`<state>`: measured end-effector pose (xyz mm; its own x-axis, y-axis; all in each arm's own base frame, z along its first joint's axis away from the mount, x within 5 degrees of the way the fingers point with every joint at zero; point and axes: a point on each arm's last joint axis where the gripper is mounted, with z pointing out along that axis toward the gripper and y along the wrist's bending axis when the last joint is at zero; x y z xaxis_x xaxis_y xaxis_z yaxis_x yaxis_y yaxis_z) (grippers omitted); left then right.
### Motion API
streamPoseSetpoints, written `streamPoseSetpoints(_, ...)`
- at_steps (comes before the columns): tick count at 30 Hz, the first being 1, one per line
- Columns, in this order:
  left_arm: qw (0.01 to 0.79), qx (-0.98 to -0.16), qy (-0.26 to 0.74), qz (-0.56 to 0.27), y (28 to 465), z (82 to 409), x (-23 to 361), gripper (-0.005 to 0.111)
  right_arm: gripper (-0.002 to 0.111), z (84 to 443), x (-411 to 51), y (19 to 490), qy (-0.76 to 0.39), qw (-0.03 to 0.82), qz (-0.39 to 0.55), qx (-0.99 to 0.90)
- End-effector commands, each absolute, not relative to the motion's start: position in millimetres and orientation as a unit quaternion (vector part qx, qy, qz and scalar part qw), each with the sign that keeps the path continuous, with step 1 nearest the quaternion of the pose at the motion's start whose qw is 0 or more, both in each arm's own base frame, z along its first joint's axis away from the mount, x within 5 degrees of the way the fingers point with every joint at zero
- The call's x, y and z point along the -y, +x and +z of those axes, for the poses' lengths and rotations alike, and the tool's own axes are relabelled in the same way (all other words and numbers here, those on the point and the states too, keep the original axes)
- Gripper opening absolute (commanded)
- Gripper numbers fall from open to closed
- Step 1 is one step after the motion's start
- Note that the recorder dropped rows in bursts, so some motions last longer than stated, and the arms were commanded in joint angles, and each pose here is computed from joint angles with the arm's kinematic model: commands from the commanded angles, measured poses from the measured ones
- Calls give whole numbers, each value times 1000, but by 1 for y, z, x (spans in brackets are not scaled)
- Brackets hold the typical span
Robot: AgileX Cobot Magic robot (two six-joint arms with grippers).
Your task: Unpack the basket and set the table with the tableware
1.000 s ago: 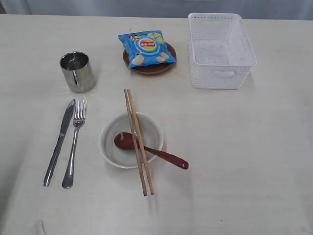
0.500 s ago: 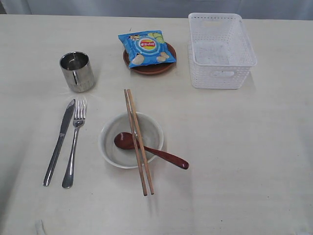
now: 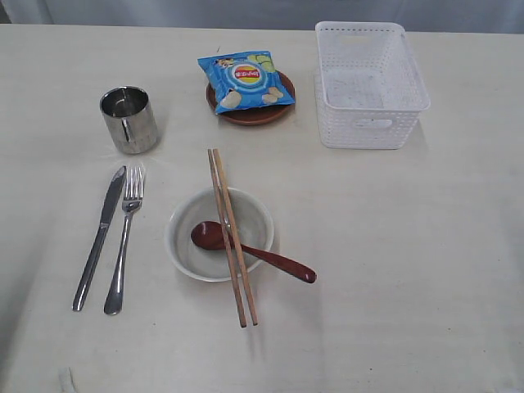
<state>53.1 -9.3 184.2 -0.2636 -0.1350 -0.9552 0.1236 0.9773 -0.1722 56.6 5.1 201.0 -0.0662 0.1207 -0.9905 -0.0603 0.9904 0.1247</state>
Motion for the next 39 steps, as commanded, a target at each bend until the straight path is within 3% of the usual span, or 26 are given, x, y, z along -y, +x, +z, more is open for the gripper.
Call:
streamPoseSetpoints(1, 611, -784, -5, -109, 53, 184, 9, 0, -1, 201, -2, 56, 42, 688, 62, -721)
streamPoseSetpoints(26, 611, -784, -5, -109, 53, 184, 9, 0, -1, 181, -3, 53, -6, 607, 32, -794)
streamPoseSetpoints(39, 611, -784, -5, -109, 53, 184, 9, 0, -1, 181, -3, 53, -7, 606, 32, -795)
